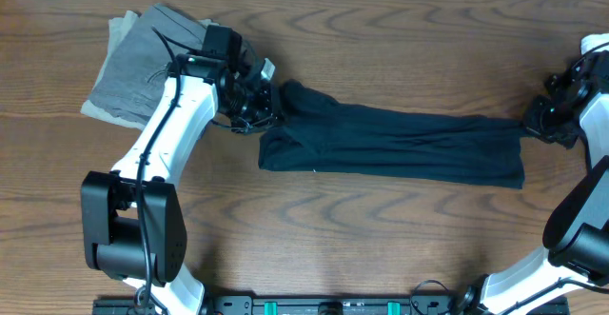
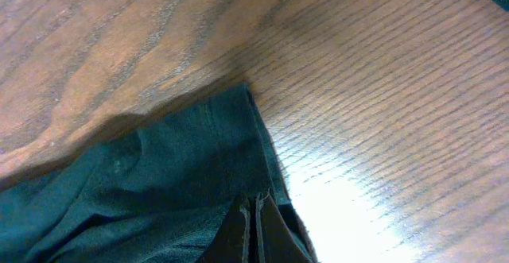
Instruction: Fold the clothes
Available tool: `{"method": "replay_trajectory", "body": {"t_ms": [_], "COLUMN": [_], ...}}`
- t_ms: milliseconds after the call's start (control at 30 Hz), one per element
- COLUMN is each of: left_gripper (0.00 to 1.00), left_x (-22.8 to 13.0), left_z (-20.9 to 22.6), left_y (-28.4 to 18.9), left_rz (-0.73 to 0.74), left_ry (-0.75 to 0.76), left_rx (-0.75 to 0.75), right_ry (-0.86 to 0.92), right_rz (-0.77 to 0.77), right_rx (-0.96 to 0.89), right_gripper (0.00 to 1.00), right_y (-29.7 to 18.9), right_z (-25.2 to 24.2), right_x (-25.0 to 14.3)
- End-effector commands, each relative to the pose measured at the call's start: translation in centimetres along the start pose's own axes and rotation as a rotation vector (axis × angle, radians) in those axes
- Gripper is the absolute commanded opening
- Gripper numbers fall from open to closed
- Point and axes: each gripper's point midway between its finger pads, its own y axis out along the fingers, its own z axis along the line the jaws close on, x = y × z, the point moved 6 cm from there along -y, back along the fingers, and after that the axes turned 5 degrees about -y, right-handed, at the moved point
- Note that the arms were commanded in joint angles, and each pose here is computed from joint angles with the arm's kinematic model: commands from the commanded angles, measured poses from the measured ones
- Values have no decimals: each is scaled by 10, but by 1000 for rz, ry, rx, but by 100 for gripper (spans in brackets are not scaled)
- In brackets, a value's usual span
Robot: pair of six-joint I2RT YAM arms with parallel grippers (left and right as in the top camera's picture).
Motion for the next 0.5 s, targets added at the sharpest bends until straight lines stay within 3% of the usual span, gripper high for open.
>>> {"method": "replay_trajectory", "body": {"t_ms": [0, 200, 267, 300, 333, 400, 467], "left_gripper": [6, 8, 16, 22, 31, 37, 42], "left_x": [-1, -7, -9, -10, -9, -7, -4], "left_z": [1, -7, -7, -7, -5, 0, 6], "left_y": [3, 10, 11, 11, 10, 8, 6], "left_rz": [-6, 10, 17, 20, 17, 2, -11], "left_ry": [32, 61, 62, 59, 56, 47, 37], "left_rx": [43, 61, 63, 66, 74, 109, 130], "right_ry": [8, 9, 10, 12, 17, 22, 23], "right_rz": [-1, 15, 21, 23, 23, 18, 7], "right_rx": [-26, -58, -79, -78, -69, -32, 14], "right_gripper": [1, 11, 31, 50, 63, 74, 78], "right_y": [-2, -2, -2, -2, -2, -2, -2], "right_z": [-4, -8, -10, -10, -10, -6, -2], "right_x": [0, -3, -4, -5, -5, -4, -1]}}
